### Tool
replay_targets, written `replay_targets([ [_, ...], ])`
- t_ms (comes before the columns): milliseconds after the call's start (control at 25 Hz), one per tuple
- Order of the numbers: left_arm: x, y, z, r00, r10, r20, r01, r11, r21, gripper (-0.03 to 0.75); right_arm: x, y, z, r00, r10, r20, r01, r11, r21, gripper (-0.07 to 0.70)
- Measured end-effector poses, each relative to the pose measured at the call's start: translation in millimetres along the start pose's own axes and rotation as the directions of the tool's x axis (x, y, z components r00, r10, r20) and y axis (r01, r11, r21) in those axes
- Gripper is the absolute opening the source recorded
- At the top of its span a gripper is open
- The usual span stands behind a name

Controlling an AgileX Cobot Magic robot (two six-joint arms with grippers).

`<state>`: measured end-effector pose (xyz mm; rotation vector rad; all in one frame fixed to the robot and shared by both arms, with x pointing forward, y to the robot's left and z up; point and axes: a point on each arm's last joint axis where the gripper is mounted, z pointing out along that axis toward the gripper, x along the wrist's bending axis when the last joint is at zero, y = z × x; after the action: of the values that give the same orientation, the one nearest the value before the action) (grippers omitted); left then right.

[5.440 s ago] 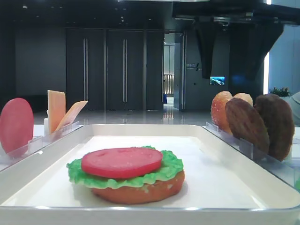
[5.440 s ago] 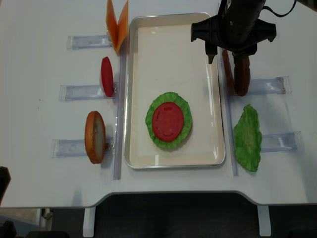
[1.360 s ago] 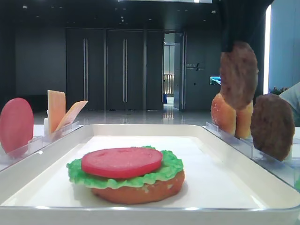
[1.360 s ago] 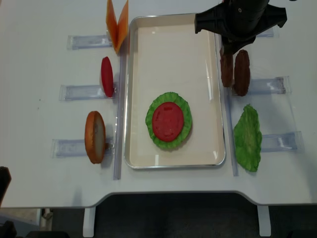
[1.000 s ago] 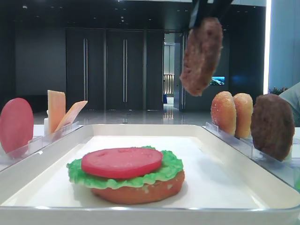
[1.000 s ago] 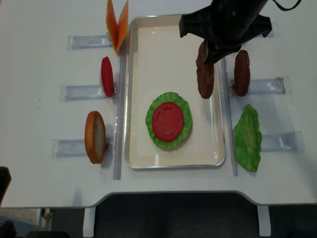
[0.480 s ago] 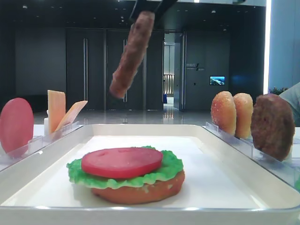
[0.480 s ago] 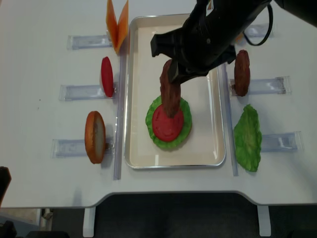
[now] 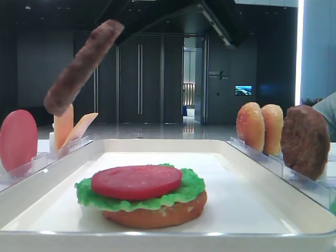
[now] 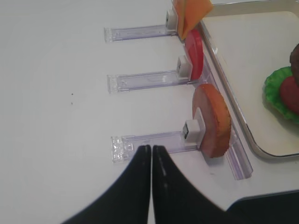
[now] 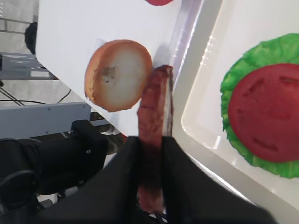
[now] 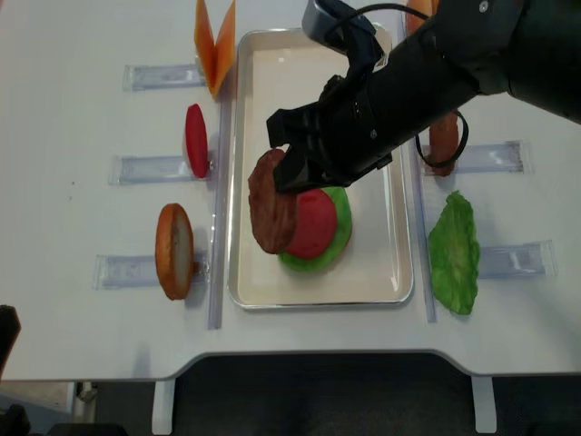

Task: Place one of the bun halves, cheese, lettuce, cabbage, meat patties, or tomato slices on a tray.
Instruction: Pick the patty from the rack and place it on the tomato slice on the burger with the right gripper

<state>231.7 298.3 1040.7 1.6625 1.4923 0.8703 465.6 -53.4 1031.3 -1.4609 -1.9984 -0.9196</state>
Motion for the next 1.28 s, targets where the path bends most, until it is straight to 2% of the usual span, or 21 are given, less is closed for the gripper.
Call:
replay_targets([
  [160, 0.0, 0, 0, 1.000, 0.000, 0.000, 0.000, 1.000, 0.000, 0.000, -13, 6, -5, 0.998, 0.002, -0.055, -0.005, 0.999, -0.052, 0.111],
  [400, -0.1, 0, 0, 1.000, 0.000, 0.001, 0.000, 1.000, 0.000, 0.000, -27, 11, -13, 0.997, -0.013, -0.075, 0.006, 0.995, -0.097, 0.111],
  [640, -0.5, 0, 0, 1.000, -0.003, 0.006, 0.003, 1.000, 0.000, 0.000, -42, -1, -4, 0.997, -0.003, -0.071, -0.003, 0.995, -0.095, 0.111],
  [1000, -1.8, 0, 0, 1.000, -0.010, 0.020, 0.010, 1.000, -0.001, 0.000, -57, 1, 12, 0.998, 0.010, -0.058, -0.014, 0.997, -0.080, 0.111],
  [1280, -1.8, 0, 0, 1.000, -0.010, 0.020, 0.010, 1.000, -0.001, 0.000, -61, 1, 16, 0.999, -0.001, -0.047, -0.002, 0.998, -0.070, 0.111],
])
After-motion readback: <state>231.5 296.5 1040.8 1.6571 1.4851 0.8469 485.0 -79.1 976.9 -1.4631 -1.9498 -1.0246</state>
